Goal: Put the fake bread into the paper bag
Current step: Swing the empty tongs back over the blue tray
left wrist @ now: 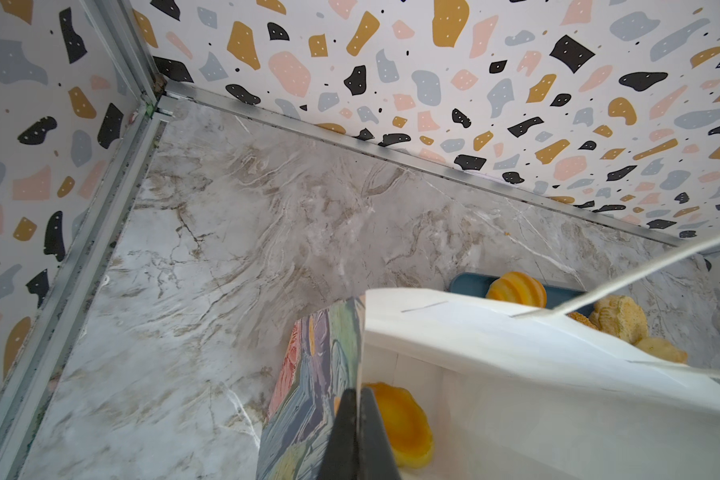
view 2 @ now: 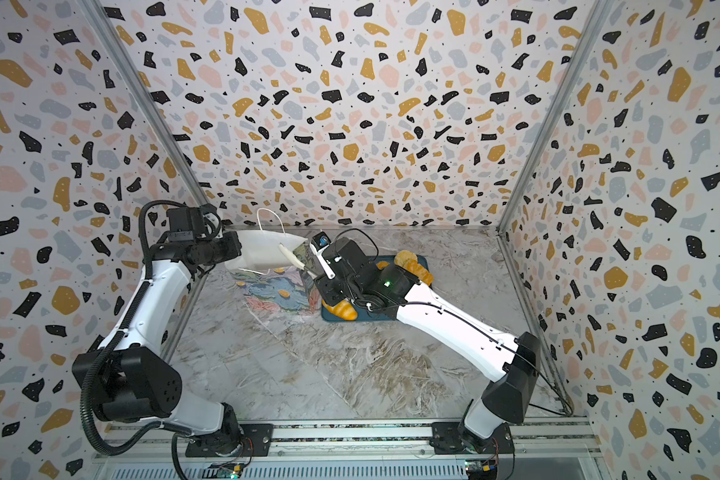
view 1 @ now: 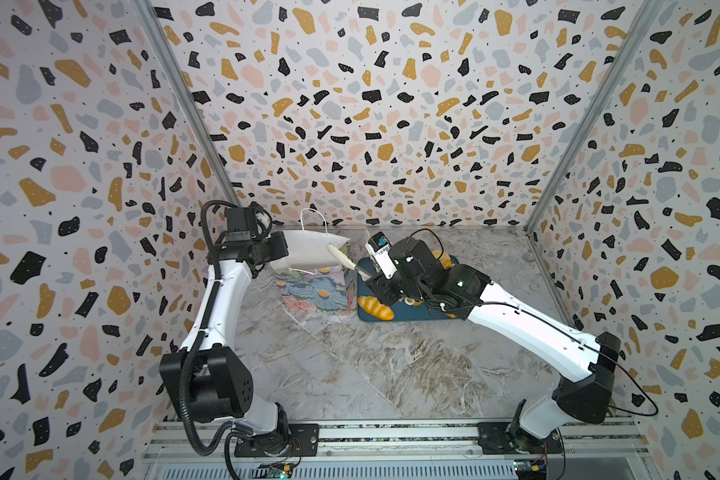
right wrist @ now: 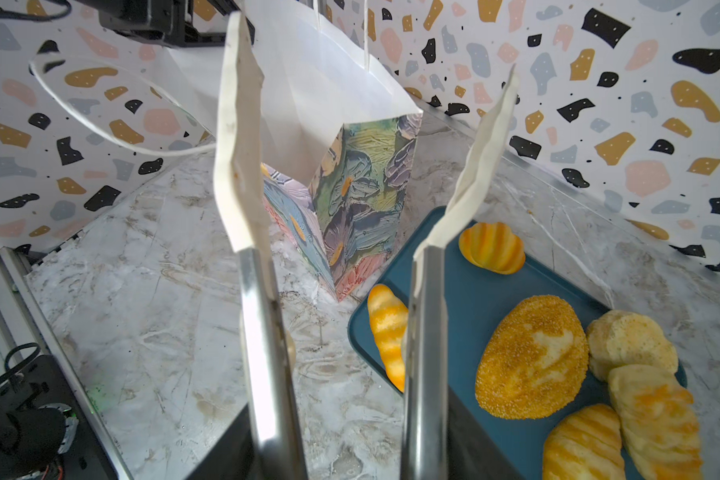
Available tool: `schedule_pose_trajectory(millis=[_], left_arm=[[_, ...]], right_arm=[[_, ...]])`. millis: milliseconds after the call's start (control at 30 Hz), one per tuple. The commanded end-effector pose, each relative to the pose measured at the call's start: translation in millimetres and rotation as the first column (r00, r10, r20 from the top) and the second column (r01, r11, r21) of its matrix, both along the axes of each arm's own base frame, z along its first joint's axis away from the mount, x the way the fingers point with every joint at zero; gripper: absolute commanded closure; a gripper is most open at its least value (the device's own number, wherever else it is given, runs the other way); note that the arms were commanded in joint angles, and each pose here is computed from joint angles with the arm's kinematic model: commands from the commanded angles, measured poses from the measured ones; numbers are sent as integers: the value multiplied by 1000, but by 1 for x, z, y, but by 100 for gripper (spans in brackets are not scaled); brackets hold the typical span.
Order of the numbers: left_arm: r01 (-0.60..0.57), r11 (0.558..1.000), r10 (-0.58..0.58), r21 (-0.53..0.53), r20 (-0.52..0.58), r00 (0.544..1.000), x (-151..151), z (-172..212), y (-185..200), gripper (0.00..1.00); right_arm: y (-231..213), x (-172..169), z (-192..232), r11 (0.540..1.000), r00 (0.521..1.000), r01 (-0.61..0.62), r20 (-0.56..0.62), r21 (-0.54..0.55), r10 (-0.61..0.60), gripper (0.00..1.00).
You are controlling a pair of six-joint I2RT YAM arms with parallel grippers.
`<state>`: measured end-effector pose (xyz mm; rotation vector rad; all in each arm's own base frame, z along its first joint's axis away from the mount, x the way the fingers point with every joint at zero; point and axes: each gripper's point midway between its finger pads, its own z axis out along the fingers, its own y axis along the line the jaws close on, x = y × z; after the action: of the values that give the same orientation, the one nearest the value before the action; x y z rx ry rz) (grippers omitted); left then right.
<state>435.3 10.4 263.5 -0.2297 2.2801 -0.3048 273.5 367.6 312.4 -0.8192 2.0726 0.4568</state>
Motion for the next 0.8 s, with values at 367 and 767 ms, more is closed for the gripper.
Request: schedule_pose_trajectory(millis=[367,767], left_arm=[[-4,1000,3,11,42,999,-5,12,1,100],[4,1000,-4,-2,43,999,-4,11,-2,100]], right_arm=[[-41,9,1,995,994,98,38,18,-99,41],[-74,41,-26,987,987,161,20,-32,-160,41]])
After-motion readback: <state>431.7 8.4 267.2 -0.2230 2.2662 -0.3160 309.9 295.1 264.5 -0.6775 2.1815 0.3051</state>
